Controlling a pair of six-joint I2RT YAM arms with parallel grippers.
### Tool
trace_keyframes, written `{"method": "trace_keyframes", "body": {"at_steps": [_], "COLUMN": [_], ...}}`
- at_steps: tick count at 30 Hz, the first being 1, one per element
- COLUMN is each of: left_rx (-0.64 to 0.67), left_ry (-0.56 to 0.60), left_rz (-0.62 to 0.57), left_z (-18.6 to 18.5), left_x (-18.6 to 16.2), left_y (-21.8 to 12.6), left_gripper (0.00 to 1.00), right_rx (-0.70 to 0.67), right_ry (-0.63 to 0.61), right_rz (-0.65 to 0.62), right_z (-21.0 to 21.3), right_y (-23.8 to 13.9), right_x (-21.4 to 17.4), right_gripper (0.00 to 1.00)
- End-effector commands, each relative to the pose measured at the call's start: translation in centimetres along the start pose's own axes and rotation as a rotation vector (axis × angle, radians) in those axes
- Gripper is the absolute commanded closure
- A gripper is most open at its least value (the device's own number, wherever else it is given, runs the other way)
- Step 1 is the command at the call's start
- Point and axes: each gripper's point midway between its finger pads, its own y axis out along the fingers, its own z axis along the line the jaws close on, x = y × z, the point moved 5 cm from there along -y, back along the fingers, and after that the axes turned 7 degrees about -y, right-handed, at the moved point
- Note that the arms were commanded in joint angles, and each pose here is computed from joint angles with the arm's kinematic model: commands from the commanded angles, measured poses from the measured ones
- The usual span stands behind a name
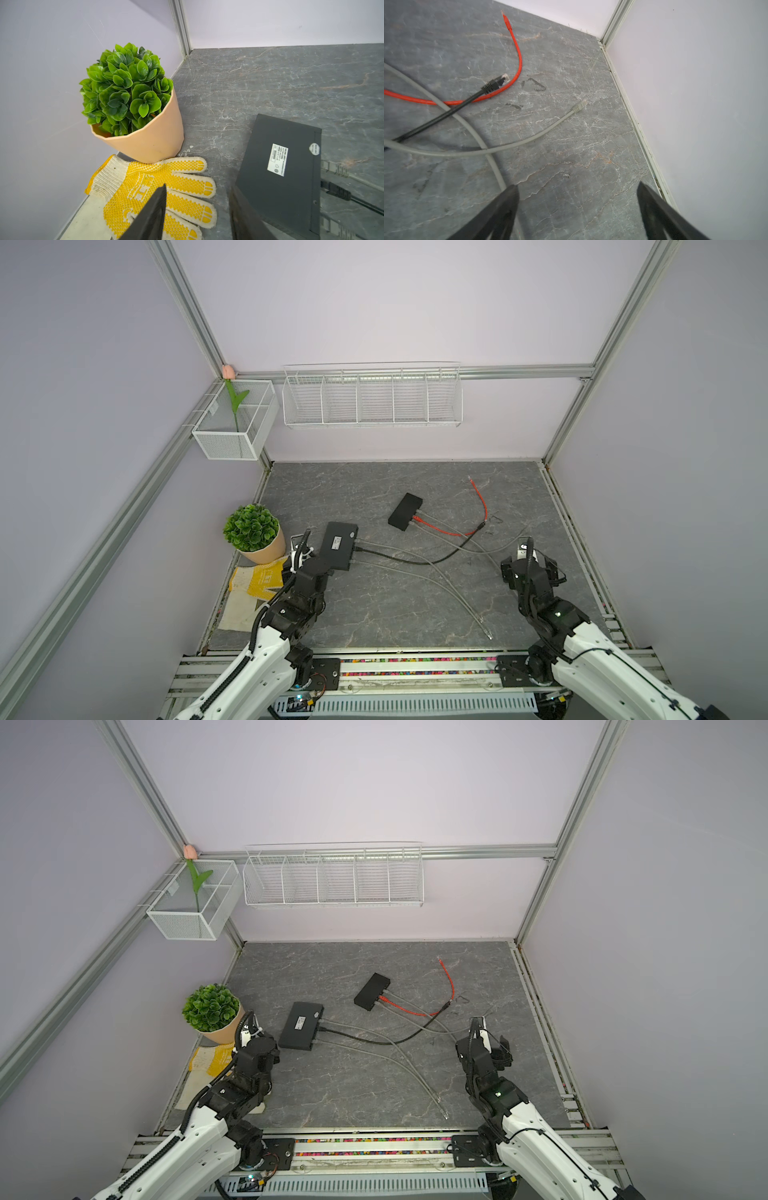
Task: Insert the plug into the switch port
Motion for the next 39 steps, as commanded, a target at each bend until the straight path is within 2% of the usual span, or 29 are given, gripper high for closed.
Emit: {"method": "trace_keyframes", "body": {"at_steps": [1, 4, 7, 16, 23, 24, 25, 27, 28, 31, 33, 39], "left_rx": [0.021, 0.025, 0.013, 0.023, 0.035, 0.035, 0.036, 0.036, 0.035, 0.028, 0.028, 0.027], "left_ry": [0.0, 0.049, 0.078, 0.082, 0.074, 0.073, 0.075, 0.08, 0.084, 0.1, 0.106, 0.142], "left_rz": [-0.002, 0.053, 0.087, 0.082, 0.078, 0.075, 0.077, 0.075, 0.072, 0.056, 0.049, 0.071], "left_z": [-0.3, -1.1, -1.8, -1.8, -1.6, -1.6, -1.6, -1.8, -1.8, -2.1, -2.2, -2.8], "left_x": [-0.3, -0.9, -1.1, -1.0, -1.0, -0.9, -1.0, -0.9, -1.0, -1.0, -1.0, -1.1], "left_y": [0.5, 1.3, 1.7, 1.8, 1.7, 1.7, 1.7, 1.7, 1.6, 1.3, 1.1, 1.5], "left_gripper": [0.5, 0.49, 0.47, 0.45, 0.4, 0.38, 0.22, 0.05, 0.0, 0.01, 0.01, 0.01], "right_rx": [0.038, 0.03, 0.061, 0.116, 0.1, 0.098, 0.098, 0.099, 0.097, 0.111, 0.148, 0.129], "right_ry": [0.046, 0.069, 0.042, -0.04, -0.006, 0.006, 0.016, 0.031, 0.035, 0.033, -0.012, -0.006], "right_rz": [-0.058, -0.079, -0.095, 0.0, 0.021, 0.015, 0.012, 0.008, 0.01, 0.015, 0.026, 0.048], "right_z": [0.0, -0.2, 0.7, 3.0, 2.3, 2.1, 2.0, 1.7, 1.7, 1.7, 2.0, 1.9], "right_y": [-0.6, -0.7, -0.2, 2.0, 2.3, 2.2, 2.2, 2.1, 2.1, 1.9, 1.7, 1.9], "right_x": [0.0, -0.3, -0.5, -0.1, -0.3, -0.3, -0.4, -0.5, -0.6, -0.7, -0.9, -0.7], "right_gripper": [0.11, 0.12, 0.12, 0.11, 0.11, 0.11, 0.11, 0.11, 0.11, 0.11, 0.12, 0.11]}}
